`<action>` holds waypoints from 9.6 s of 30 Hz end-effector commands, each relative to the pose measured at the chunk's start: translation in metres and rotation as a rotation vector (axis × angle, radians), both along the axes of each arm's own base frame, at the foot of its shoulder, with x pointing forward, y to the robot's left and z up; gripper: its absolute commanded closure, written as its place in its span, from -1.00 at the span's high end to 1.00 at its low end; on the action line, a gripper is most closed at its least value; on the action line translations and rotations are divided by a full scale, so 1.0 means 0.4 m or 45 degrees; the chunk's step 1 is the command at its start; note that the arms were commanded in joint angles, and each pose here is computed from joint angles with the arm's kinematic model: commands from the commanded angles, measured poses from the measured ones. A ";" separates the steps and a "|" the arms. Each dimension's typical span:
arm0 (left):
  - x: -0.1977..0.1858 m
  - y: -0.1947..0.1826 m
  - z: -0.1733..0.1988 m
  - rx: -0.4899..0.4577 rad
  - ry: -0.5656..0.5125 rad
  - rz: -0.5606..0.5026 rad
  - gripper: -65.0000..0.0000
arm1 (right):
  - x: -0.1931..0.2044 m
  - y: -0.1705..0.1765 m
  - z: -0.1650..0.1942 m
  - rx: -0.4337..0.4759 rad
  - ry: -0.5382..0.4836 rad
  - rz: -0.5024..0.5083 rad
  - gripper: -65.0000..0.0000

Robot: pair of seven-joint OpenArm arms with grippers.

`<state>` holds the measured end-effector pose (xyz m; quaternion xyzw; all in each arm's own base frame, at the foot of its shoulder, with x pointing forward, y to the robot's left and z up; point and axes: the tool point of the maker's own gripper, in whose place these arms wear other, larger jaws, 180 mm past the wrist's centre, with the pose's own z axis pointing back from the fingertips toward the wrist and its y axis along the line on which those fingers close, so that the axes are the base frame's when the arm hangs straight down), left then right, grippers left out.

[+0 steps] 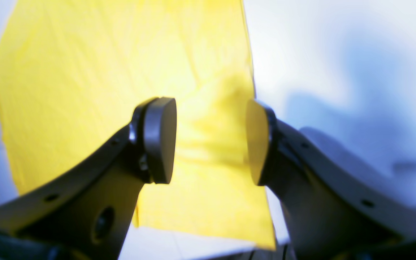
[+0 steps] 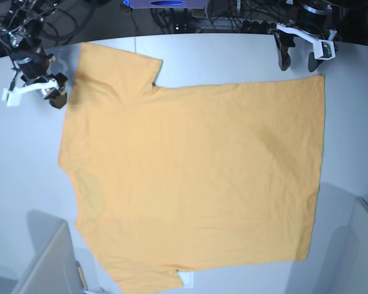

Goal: Fold the T-shirt properly
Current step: 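Move both grippers down to the shoulder corners of the yellow T-shirt, then close both grippers on the shoulder corners and lift them slightly, then pull the held shoulder corners apart with both grippers to spread the shirt, then open the left gripper and raise it off the shirt corner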

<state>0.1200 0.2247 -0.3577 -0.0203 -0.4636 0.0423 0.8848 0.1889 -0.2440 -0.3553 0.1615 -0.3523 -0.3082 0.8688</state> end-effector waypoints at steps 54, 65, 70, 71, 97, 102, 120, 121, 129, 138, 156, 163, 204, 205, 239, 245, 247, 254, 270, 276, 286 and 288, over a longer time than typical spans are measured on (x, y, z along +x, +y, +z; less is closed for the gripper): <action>0.009 0.295 -0.101 -0.537 0.148 0.661 0.58 | -0.121 0.205 -0.220 0.301 0.368 0.418 -1.00; 0.050 0.246 -0.165 -0.633 0.274 0.669 0.06 | -0.127 0.201 -0.222 0.297 0.376 0.420 -1.00; 0.075 0.229 -0.165 -0.661 0.263 0.651 -0.05 | -0.126 0.201 -0.222 0.297 0.375 0.419 -1.00; 0.075 0.229 -0.168 -0.666 0.264 0.655 -0.05 | -0.128 0.201 -0.222 0.297 0.377 0.418 -1.00; 0.060 0.246 -0.127 -0.617 0.226 0.658 -1.00 | -0.118 0.202 -0.158 0.218 0.297 0.459 -1.00; 0.052 0.274 -0.044 -0.528 0.150 0.637 -1.00 | -0.130 0.206 -0.117 0.163 0.266 0.492 -1.00; 0.033 0.243 0.022 -0.450 0.138 0.550 -1.00 | -0.092 0.272 0.014 0.365 0.001 0.615 -1.00; 0.037 0.243 0.027 -0.447 0.132 0.545 -1.00 | -0.084 0.273 0.020 0.369 -0.013 0.622 -1.00; 0.075 0.236 0.041 -0.462 0.084 0.528 -1.00 | -0.018 0.295 0.053 0.368 -0.064 0.714 -1.00; 0.114 0.258 0.043 -0.325 0.088 0.514 -1.00 | 0.036 0.287 0.078 0.371 -0.109 0.685 -1.00; 0.245 0.238 0.095 -0.394 -0.006 0.452 -1.00 | 0.195 0.274 0.170 0.334 -0.325 0.693 -1.00; 0.293 0.240 0.126 -0.409 -0.078 0.446 -1.00 | 0.242 0.273 0.159 0.396 -0.334 0.670 -1.00; 0.514 0.260 0.025 -0.347 0.076 0.349 -1.00 | 0.556 0.255 0.034 0.247 -0.185 0.643 -1.00; 0.518 0.259 0.024 -0.326 0.082 0.344 -1.00 | 0.562 0.253 0.031 0.235 -0.182 0.647 -1.00; 0.578 0.266 0.044 -0.331 0.052 0.351 -1.00 | 0.632 0.256 0.011 0.185 -0.150 0.646 -0.56; 0.584 0.276 0.036 -0.350 0.056 0.372 -0.55 | 0.637 0.172 0.019 0.224 -0.216 0.476 -0.33; 0.598 0.283 0.028 -0.375 0.065 0.390 -0.24 | 0.636 0.135 0.025 0.244 -0.237 0.412 -0.33; 0.629 0.285 0.050 -0.404 0.031 0.392 0.65 | 0.571 0.021 0.039 0.229 -0.202 0.115 -0.32; 0.342 0.389 0.157 -0.094 -0.091 0.396 0.71 | 0.273 0.022 -0.009 0.441 -0.196 -0.390 0.07; 0.229 0.432 0.141 -0.022 -0.040 0.413 0.66 | 0.214 0.048 -0.056 0.507 -0.130 -0.423 0.07; 0.165 0.456 0.121 -0.007 0.021 0.461 -0.82 | 0.204 0.034 -0.150 0.549 -0.054 -0.552 0.07; 0.162 0.456 0.119 -0.006 0.027 0.461 -0.93 | 0.211 0.034 -0.171 0.571 -0.030 -0.568 0.07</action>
